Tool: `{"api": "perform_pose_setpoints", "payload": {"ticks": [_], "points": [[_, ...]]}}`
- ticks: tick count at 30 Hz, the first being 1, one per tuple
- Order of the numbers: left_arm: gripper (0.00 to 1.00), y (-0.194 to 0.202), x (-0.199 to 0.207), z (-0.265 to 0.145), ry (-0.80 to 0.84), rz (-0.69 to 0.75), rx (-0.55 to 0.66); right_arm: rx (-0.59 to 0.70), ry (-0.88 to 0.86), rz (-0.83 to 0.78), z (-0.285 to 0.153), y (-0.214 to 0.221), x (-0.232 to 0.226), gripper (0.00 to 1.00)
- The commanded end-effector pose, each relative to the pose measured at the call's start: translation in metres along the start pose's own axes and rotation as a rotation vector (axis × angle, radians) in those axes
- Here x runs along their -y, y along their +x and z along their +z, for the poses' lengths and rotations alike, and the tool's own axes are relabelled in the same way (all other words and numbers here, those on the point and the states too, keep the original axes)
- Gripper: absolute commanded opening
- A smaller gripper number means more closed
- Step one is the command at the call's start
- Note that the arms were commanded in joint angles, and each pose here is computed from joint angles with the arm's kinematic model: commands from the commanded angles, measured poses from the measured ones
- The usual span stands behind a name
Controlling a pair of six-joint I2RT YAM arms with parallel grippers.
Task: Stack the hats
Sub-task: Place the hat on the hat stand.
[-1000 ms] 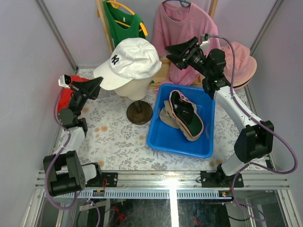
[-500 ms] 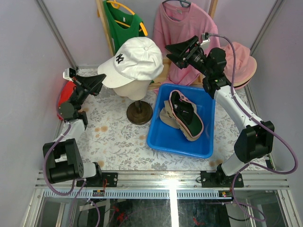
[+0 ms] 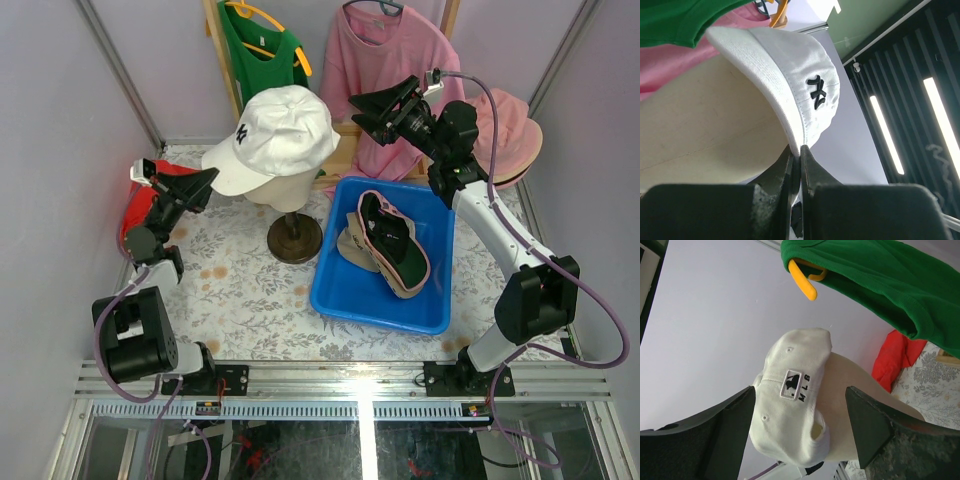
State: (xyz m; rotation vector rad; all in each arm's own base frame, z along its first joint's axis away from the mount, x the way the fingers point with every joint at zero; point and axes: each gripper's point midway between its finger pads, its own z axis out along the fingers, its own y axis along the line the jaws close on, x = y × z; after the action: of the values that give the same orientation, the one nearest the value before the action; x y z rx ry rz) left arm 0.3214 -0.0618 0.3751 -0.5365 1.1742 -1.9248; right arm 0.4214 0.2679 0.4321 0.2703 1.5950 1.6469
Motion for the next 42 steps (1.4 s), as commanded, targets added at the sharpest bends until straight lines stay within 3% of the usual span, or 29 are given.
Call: {"api": "perform_pose_setpoints", "payload": {"ticks": [1, 16, 22, 31, 36, 42], "points": [[0.00, -0.004, 0.001, -0.008, -0.020, -0.074, -0.018, -0.001, -0.101, -0.075, -0.013, -0.002, -0.045, 0.80], [0.00, -0.011, -0.022, -0.011, -0.102, -0.115, -0.017, -0.006, -0.095, -0.072, -0.013, 0.000, -0.041, 0.80], [0.15, -0.015, -0.023, -0.010, -0.113, -0.130, 0.002, -0.010, -0.091, -0.073, -0.015, 0.002, -0.039, 0.80], [0.50, -0.015, -0.024, -0.010, -0.151, -0.118, 0.031, -0.013, -0.090, -0.084, -0.014, 0.001, -0.042, 0.80], [0.57, -0.018, -0.023, -0.008, -0.188, -0.104, 0.067, -0.015, -0.066, -0.119, -0.018, 0.002, -0.042, 0.80], [0.59, -0.027, -0.032, -0.018, -0.247, -0.115, 0.174, -0.016, 0.093, -0.216, -0.040, 0.009, -0.016, 0.80]]}}
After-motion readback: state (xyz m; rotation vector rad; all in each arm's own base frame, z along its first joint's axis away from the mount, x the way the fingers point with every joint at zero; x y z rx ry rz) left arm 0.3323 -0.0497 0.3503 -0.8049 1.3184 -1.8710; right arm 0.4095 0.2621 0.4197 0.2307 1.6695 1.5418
